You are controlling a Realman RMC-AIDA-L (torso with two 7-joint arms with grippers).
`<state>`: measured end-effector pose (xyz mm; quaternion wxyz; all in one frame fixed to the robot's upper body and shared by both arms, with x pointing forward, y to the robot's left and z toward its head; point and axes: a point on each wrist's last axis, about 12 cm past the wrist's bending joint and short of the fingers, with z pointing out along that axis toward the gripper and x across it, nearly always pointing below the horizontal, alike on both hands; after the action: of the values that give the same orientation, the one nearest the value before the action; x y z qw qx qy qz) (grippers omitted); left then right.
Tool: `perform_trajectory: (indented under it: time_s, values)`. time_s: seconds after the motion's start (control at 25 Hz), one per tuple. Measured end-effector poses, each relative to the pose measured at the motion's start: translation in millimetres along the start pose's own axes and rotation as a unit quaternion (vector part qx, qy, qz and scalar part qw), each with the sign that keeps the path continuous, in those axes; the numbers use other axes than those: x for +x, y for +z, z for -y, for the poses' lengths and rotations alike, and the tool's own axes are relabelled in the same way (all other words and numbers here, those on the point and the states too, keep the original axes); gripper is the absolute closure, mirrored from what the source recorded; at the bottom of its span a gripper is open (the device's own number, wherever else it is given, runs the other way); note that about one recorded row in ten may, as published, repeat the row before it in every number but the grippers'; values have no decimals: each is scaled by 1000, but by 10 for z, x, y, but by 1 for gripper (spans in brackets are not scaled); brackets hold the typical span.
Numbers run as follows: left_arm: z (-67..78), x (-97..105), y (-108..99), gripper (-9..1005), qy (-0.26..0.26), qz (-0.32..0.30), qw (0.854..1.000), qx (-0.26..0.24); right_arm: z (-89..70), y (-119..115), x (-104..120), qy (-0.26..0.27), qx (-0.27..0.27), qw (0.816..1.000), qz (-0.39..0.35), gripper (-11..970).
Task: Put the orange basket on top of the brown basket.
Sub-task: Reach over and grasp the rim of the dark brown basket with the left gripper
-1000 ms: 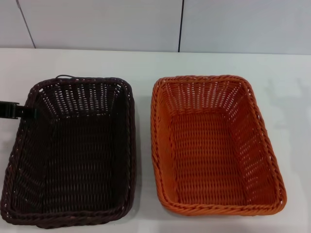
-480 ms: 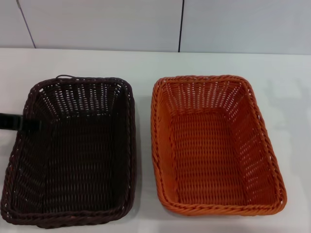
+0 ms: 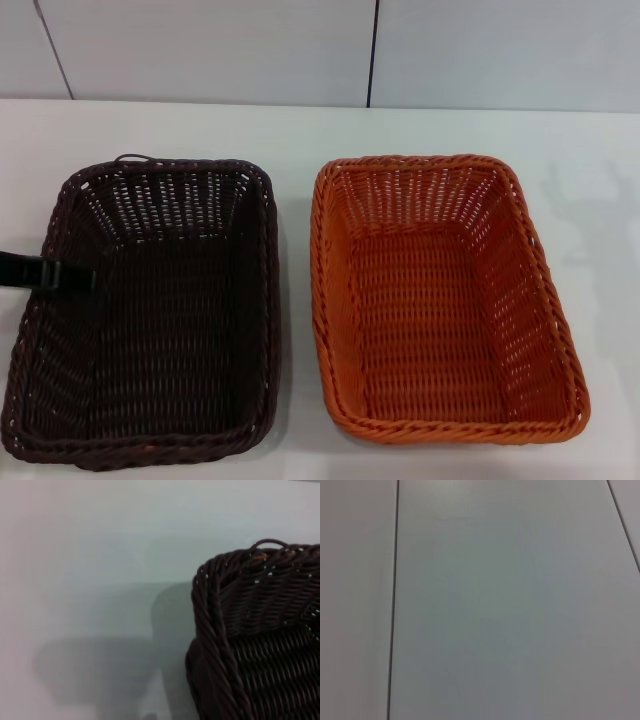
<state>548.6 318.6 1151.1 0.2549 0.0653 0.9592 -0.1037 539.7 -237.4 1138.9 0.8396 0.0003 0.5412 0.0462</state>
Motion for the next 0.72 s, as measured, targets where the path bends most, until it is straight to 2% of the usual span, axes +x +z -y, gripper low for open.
perform_trajectory:
  time_s: [0.24, 0.72]
  values:
    - [31, -4, 37, 201, 3, -8, 1000, 4, -4, 6, -1, 0, -1, 1000, 1, 169]
    - [124, -24, 29, 575, 32, -14, 999, -3, 4, -5, -1, 0, 1, 1000, 1, 170]
